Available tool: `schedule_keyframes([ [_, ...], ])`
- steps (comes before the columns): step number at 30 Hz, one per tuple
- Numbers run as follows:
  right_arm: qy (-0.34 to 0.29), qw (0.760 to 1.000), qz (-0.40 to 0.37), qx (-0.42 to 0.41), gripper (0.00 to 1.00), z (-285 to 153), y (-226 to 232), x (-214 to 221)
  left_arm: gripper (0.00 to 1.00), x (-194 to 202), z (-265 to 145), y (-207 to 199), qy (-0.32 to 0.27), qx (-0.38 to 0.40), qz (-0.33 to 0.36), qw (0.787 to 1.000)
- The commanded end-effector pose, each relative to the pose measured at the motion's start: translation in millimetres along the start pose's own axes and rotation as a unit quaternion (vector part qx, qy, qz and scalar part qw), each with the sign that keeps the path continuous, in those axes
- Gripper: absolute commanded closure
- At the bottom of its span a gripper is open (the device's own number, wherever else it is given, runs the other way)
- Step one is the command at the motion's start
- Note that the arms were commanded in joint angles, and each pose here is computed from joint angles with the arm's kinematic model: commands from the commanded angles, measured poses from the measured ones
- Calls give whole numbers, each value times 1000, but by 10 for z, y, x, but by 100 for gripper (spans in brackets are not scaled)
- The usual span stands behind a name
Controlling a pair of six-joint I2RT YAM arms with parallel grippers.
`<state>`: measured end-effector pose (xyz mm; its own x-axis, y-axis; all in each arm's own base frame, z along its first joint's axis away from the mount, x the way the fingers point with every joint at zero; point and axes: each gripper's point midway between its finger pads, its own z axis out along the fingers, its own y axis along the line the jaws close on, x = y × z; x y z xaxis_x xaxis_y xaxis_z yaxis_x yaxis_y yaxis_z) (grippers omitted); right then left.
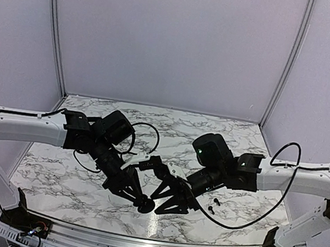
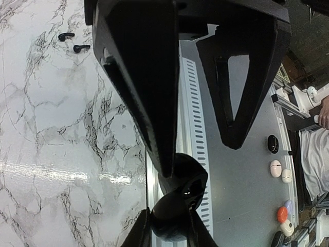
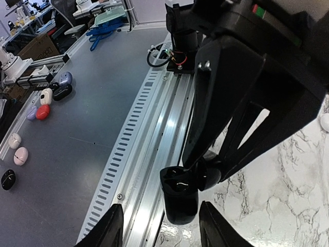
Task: Insert the wireless bluetooth earbuds into the charging case
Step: Pass from the left arm to the right
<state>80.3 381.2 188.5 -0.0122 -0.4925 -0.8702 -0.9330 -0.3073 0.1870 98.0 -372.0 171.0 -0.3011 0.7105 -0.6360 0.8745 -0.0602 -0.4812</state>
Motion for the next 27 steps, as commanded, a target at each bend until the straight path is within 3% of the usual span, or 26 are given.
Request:
schedule_keyframes([
  [1, 2, 1000, -9, -16, 50, 44, 34, -76, 93, -78, -12, -39, 3, 2, 13, 1000],
  [27, 9, 1000, -7, -20, 76, 158, 9, -87, 90, -128, -22, -15, 3, -11, 23, 1000],
])
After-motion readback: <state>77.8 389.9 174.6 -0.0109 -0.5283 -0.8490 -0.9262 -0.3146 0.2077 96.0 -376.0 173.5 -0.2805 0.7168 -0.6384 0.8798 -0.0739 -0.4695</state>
